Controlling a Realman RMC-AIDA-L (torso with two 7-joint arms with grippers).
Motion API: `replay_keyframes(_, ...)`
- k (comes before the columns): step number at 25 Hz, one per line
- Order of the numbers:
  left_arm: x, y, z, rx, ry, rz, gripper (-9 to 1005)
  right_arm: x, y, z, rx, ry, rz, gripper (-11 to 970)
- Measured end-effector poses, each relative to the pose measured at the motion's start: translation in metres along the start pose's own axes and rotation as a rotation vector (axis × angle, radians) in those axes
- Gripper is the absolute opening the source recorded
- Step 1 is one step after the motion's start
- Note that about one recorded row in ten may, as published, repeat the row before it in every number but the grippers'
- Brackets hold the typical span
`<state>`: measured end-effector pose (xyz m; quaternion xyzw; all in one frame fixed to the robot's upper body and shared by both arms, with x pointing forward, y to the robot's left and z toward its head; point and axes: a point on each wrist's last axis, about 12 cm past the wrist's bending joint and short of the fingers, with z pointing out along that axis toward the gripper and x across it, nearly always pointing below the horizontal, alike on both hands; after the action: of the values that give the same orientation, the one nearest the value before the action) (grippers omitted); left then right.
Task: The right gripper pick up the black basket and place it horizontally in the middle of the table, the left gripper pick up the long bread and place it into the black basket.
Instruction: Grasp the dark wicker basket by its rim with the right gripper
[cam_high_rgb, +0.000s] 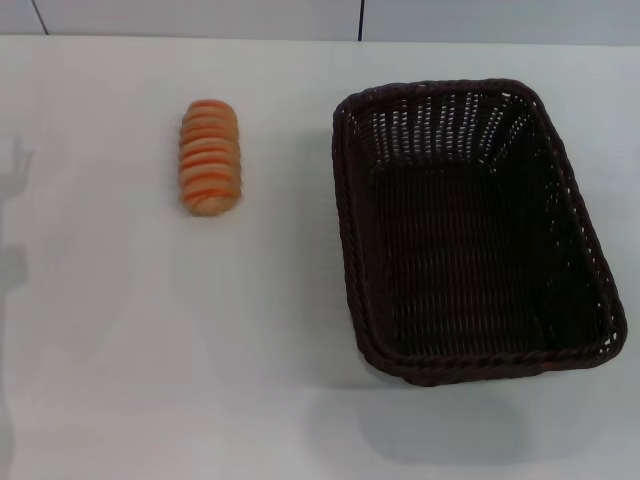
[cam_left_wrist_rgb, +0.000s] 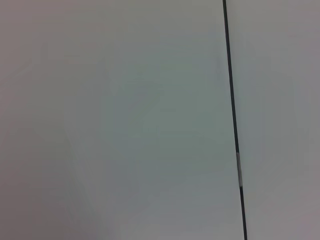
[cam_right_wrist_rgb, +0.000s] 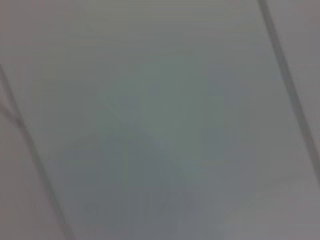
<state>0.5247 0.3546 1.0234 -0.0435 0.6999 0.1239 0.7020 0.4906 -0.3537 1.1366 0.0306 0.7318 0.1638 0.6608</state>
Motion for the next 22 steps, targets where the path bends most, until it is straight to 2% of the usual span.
replay_keyframes(1,0.0,0.0,0.001,0.001,-0.001,0.0,843,-0.002,0.005,0.001,-0.051,0.069,0.053,701)
replay_keyframes(2,-0.001,-0.001,0.001,0.002,-0.001,0.0,842,-0.002,0.005,0.001,-0.051,0.069,0.053,701)
replay_keyframes(9,-0.004,-0.004,0.006,0.01,-0.012,-0.002,842,-0.007,0.01,0.011,-0.232,0.408,0.233,696)
replay_keyframes(16,-0.005,-0.006,0.009,0.017,-0.007,-0.003,841,0.012,0.021,0.036,-0.304,0.539,0.244,692)
replay_keyframes(22,-0.004,-0.006,0.008,0.015,-0.004,-0.002,840,0.024,0.025,0.052,-0.316,0.601,0.249,684)
